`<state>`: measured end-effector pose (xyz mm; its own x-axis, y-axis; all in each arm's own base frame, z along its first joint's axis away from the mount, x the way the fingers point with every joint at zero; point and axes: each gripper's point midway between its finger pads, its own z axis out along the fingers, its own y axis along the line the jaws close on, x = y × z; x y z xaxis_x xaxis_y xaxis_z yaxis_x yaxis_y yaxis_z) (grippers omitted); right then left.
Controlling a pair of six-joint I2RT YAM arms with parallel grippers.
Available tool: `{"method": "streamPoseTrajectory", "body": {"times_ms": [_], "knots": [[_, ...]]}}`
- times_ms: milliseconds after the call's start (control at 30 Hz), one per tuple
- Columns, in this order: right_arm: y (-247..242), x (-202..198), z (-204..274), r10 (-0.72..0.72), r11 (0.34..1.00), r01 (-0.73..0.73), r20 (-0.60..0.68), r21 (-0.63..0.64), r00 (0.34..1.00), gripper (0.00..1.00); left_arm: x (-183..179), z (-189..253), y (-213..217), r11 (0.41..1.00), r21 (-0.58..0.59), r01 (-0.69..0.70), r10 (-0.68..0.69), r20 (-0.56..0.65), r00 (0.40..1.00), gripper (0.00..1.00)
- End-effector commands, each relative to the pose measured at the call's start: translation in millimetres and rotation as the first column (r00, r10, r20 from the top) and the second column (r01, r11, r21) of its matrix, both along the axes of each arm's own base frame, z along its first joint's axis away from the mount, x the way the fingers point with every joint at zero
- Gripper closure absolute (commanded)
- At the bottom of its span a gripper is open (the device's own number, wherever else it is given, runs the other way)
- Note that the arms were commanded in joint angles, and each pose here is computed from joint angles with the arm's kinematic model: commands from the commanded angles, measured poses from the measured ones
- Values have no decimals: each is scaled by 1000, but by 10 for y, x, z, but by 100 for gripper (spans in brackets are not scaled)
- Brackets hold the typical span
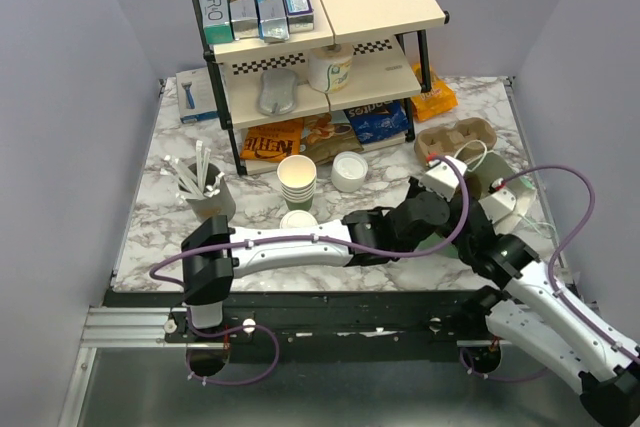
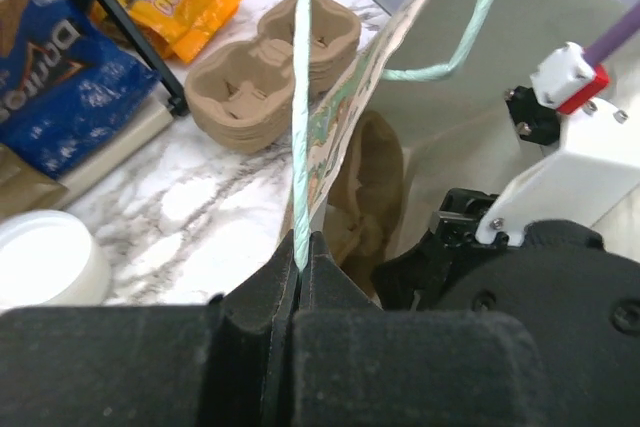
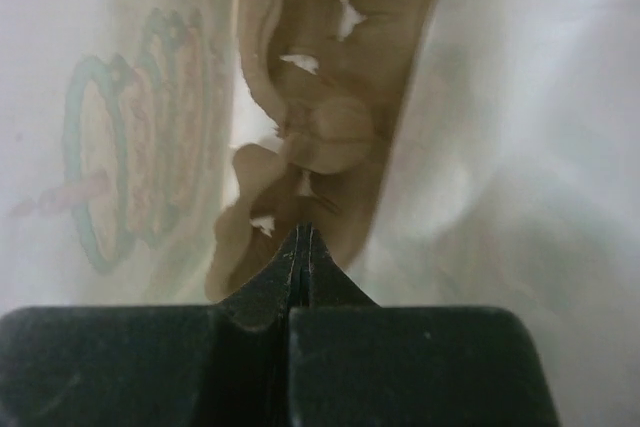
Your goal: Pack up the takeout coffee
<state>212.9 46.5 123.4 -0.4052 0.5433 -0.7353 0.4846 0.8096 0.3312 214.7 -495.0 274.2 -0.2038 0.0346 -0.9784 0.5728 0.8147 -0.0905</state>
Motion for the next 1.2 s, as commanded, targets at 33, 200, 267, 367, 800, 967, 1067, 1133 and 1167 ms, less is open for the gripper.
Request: {"method": "streamPoseTrajectory", "body": {"times_ms": [33, 200, 267, 367, 800, 967, 1067, 1133, 1167], "knots": [[170, 411, 83, 1, 999, -8, 159, 42, 987, 88, -287, 232, -223, 975, -89, 206, -205, 16, 979, 100], [349, 587, 87, 43, 996, -54, 140, 71, 989, 85, -475, 276, -359, 931, -139, 339, -342, -3, 940, 100], [376, 614, 141, 44, 995, -56, 144, 82, 989, 82, -517, 337, -376, 914, -158, 373, -377, 6, 926, 100], [310, 670, 307, -5, 995, -17, 221, 96, 975, 71, -536, 374, -380, 899, -170, 404, -410, 1, 912, 100], [185, 738, 598, -67, 989, -5, 473, 149, 879, 64, -699, 380, -398, 794, -279, 540, -575, -58, 816, 100], [310, 696, 615, 39, 993, -75, 350, 89, 936, 57, -421, 136, -345, 881, -214, 421, -452, -121, 884, 100], [288, 576, 658, 73, 994, -94, 281, 63, 957, 51, -255, 57, -264, 907, -212, 363, -395, -134, 909, 100], [223, 484, 707, 82, 994, -97, 272, 43, 959, 47, -143, -33, -218, 935, -173, 310, -335, -136, 932, 100], [202, 449, 712, 80, 994, -96, 271, 45, 959, 45, -120, -66, -195, 941, -160, 300, -322, -140, 936, 100]]}}
